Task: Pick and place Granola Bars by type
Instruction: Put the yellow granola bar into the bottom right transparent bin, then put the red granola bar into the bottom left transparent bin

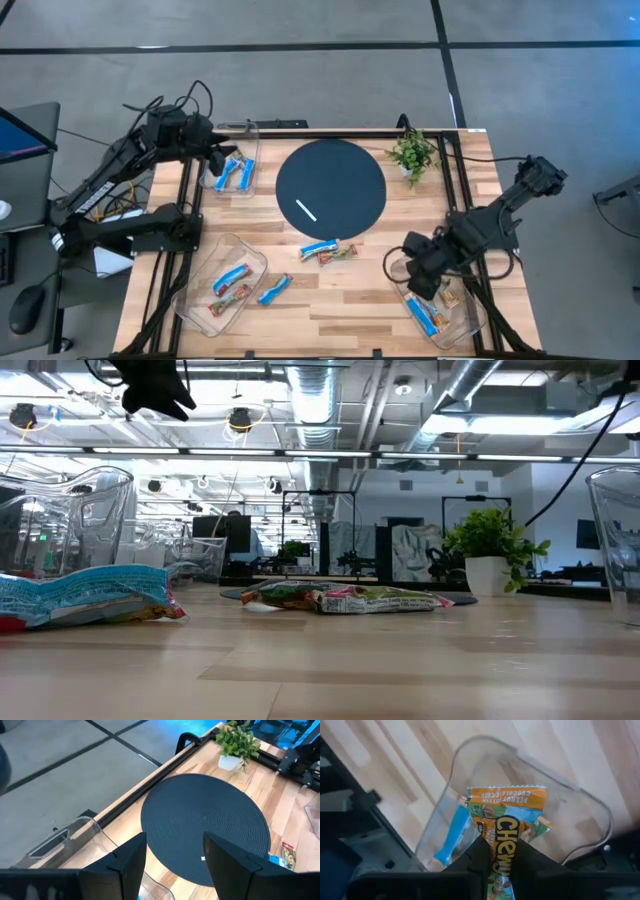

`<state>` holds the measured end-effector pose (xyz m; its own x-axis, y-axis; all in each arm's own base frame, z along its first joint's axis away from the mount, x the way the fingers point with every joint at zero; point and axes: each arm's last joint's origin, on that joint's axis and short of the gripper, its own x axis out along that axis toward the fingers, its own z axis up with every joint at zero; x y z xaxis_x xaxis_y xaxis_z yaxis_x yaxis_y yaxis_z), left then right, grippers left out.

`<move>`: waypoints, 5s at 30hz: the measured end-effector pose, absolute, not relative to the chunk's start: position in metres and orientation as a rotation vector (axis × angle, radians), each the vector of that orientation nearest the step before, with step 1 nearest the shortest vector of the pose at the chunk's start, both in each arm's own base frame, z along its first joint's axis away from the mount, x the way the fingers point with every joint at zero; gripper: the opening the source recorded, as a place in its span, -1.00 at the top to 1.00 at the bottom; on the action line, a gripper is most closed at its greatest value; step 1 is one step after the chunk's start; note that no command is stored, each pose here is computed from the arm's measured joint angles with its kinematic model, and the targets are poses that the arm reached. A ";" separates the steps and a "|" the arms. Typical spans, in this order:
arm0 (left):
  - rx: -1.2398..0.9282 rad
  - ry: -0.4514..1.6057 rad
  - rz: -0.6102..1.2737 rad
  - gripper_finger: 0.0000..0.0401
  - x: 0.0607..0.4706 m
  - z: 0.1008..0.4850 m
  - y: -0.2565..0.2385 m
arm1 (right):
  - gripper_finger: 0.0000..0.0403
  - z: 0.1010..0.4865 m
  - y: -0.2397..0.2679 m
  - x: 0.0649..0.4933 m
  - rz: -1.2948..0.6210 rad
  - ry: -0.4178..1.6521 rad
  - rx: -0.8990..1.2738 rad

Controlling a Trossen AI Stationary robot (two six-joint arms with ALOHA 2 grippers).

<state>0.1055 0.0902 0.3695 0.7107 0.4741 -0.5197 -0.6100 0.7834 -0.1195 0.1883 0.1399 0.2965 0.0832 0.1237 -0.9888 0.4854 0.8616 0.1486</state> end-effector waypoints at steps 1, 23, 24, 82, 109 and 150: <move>-0.297 0.496 0.610 0.05 0.107 0.369 0.091 | 0.80 0.293 0.142 0.187 -0.291 1.490 0.501; -0.313 0.556 0.386 0.05 0.150 0.357 0.095 | 0.43 0.262 0.154 0.173 -0.337 1.541 0.465; -0.308 0.552 0.368 0.05 0.153 0.357 0.095 | 0.38 0.262 0.154 0.173 -0.338 1.540 0.464; -0.045 0.906 -0.038 0.05 0.424 0.204 -0.055 | 0.06 0.351 0.052 0.183 -0.530 0.708 0.015; -0.003 1.009 0.073 0.05 0.446 0.144 -0.066 | 0.14 0.327 0.043 0.104 -0.468 0.547 0.189; 0.017 1.028 0.033 0.50 0.463 0.190 -0.065 | 0.22 0.327 0.043 0.104 -0.466 0.553 0.175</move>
